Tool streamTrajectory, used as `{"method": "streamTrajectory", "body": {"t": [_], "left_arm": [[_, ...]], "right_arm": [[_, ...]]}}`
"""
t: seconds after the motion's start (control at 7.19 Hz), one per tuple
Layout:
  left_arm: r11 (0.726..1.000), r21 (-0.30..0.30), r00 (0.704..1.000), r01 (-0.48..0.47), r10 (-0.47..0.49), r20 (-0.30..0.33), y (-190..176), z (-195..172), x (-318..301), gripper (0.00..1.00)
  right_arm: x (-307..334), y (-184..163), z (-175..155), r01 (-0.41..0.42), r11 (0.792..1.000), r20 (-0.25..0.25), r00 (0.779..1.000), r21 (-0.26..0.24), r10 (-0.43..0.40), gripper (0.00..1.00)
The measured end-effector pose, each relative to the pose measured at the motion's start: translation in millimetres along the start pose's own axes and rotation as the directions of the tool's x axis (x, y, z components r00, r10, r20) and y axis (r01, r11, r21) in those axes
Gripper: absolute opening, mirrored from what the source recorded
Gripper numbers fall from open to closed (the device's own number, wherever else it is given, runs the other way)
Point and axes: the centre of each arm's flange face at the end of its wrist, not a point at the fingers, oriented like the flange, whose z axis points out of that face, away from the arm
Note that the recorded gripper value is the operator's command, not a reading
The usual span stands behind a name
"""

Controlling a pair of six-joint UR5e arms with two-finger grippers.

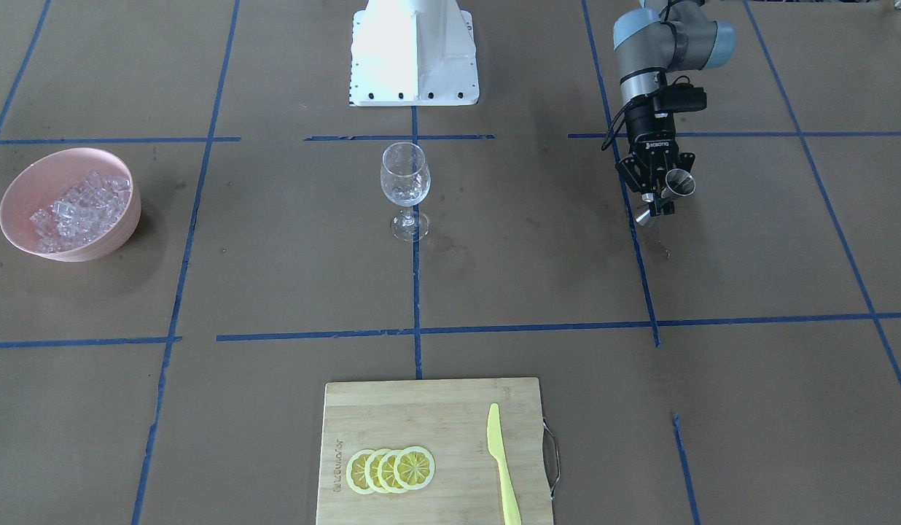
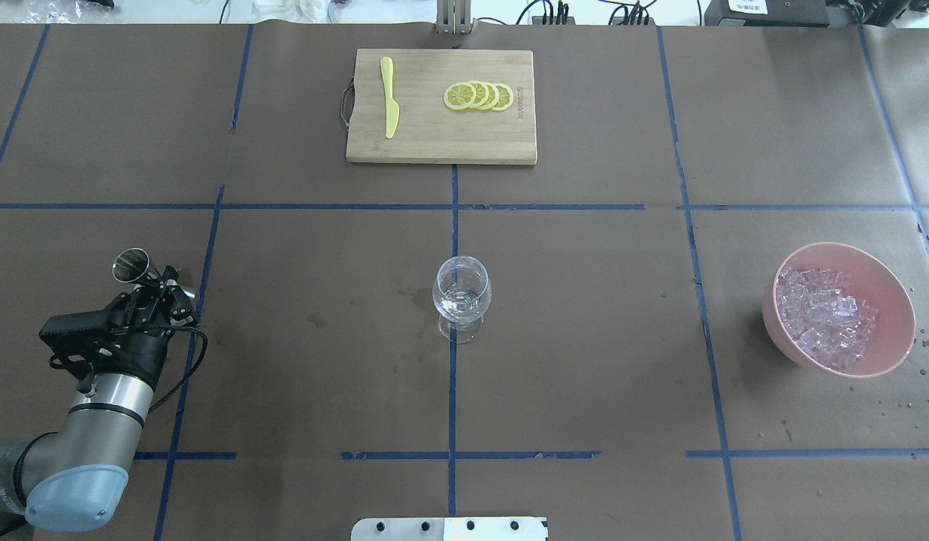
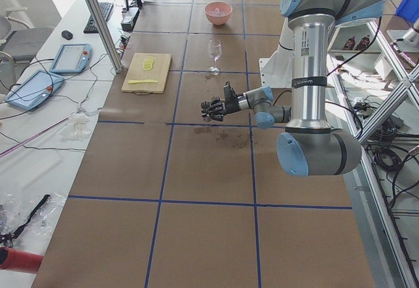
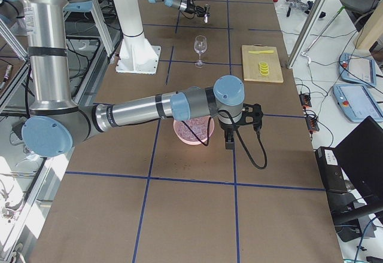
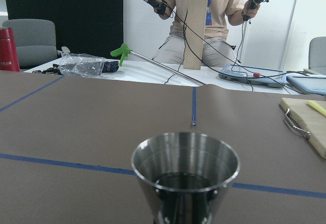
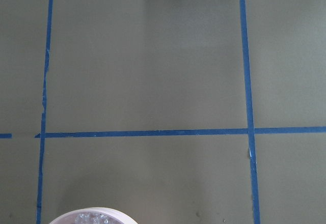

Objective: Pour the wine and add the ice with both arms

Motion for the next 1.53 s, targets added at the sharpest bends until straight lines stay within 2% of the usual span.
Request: {"method": "streamTrajectory", "body": {"t": [0.42, 0.97, 1.25, 1.53], "left_arm": [[0.999, 0.008, 0.997, -0.047, 0.048, -0.062, -48.6, -24.2, 37.2, 0.00], [0.984, 0.082, 0.980, -0.156, 0.164, -0.110, -107.3, -27.5, 105.1, 0.00], [0.979, 0.108, 0.974, -0.172, 0.186, -0.133, -129.6, -30.5, 135.3, 0.00], [0.979, 0.072, 0.963, -0.189, 0.199, -0.180, -135.9, -36.4, 149.6, 0.00]], "right_arm": [[-59.7, 9.4, 15.7, -0.034, 0.999, 0.008, 0.999, -0.030, 0.034, 1.00], [-120.8, 24.6, 32.0, -0.006, 1.000, -0.055, 0.998, -0.018, 0.005, 1.00], [-124.3, 50.7, 44.5, -0.015, 1.000, -0.049, 0.999, -0.001, 0.015, 1.00], [-107.3, 94.9, 68.3, -0.033, 0.999, -0.026, 0.999, 0.018, 0.034, 1.00]]}}
